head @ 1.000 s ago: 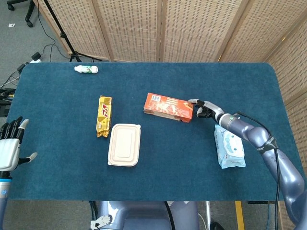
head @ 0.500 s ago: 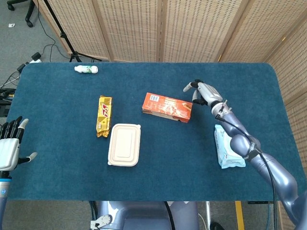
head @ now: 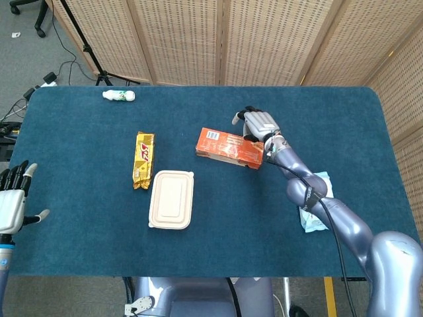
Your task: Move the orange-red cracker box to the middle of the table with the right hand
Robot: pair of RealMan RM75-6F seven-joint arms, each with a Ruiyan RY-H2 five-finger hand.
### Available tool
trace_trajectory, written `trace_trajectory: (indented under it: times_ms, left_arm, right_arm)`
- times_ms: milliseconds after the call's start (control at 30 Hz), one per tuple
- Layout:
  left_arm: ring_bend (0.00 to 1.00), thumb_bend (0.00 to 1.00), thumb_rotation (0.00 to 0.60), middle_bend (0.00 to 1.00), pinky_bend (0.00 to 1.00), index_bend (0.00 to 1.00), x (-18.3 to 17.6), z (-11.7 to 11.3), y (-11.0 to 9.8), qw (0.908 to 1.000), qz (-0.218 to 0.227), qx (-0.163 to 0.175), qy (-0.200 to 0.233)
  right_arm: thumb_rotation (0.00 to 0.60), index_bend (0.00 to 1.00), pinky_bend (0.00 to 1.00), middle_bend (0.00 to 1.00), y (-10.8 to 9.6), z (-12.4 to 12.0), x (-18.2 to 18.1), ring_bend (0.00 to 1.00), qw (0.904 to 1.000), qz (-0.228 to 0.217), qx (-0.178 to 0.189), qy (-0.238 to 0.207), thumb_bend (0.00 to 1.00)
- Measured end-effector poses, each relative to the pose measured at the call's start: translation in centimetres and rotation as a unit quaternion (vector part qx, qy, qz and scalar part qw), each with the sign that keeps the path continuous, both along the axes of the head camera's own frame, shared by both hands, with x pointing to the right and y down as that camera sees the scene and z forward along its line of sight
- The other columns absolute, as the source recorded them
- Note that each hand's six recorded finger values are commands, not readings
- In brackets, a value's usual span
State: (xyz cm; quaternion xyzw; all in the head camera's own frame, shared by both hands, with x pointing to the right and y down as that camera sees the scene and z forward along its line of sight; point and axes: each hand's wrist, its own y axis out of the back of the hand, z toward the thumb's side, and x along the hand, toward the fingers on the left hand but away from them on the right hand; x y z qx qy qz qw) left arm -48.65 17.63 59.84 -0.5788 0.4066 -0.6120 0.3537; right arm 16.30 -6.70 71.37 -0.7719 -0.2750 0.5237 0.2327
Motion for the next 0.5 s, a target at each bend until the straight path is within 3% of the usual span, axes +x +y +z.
trace_trajectory:
  times_ms: [233,500]
  left_arm:
    - [0.0,0.0,0.6,0.0,0.0,0.0,-0.3,0.5,-0.3,0.9999,-0.007,-0.006,-0.004]
    - [0.0,0.0,0.6,0.0,0.0,0.0,-0.4,0.8,-0.5,0.9999,-0.01,-0.01,-0.008]
  right_arm:
    - [0.6,0.19,0.12,0.17,1.4,2.6,-3.2,0.1,0.999,-0.006,-0.044,0.004,1.0]
    - [0.6,0.19,0.16,0.24,3.2,4.6,-3.8,0.19,0.9963,-0.005,-0.085,0.01,1.0]
